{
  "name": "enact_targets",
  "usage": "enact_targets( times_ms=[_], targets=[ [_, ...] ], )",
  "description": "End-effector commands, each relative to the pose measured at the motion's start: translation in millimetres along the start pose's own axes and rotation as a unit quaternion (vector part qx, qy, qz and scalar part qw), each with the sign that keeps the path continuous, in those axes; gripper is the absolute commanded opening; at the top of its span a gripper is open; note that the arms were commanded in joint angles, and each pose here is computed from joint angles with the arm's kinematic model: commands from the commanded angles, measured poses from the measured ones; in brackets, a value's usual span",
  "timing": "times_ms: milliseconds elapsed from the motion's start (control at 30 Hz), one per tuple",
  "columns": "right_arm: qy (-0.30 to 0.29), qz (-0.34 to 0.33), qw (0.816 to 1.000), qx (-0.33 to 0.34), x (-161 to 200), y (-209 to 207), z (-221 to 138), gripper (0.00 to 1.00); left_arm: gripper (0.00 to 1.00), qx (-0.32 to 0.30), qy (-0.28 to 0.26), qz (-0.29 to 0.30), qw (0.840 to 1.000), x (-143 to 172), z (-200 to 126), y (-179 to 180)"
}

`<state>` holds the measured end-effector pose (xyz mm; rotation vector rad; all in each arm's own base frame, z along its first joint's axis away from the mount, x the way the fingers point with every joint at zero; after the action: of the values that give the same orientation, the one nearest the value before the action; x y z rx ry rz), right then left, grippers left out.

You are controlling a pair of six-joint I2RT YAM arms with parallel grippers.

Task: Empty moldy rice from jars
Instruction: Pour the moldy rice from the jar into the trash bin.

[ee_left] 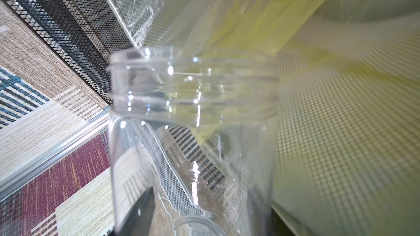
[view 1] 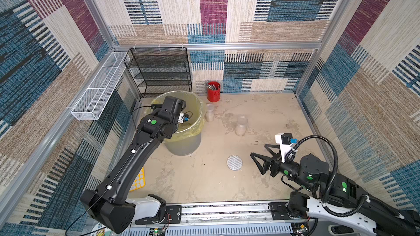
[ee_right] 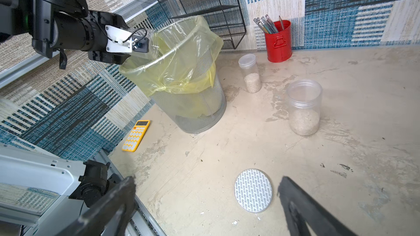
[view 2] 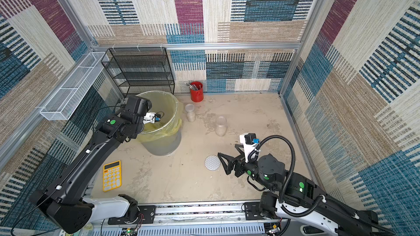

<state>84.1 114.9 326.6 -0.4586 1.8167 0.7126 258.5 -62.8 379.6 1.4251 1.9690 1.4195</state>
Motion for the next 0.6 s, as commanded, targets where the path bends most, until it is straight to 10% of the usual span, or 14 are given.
enact_targets(
  times_ms=[0,567],
  targets=[
    [-0.018,-0.006,1.0,-0.007,-4.7,2.2,0.9,0.99,0.1,-0.008,-0.016,-0.014,1.0,5.1,-6.3,6.1],
    [-0.008,-0.007,1.0,-0.021,-2.5,10.0,16.7,0.99,0.09,-0.033,-0.014,-0.065,0.997,0.2,-12.4,28.9]
  ],
)
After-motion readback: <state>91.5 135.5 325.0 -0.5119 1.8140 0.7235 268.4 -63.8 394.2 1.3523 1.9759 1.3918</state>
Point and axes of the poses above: each gripper's point midway between its finger pads, its own z axis out along the fingers, its own y axis along the line the jaws close on, x = y × z, the point moved 10 cm from there along -z, back along the fingers, and after that the axes turned 9 degrees about -z, right-handed, at the moved point
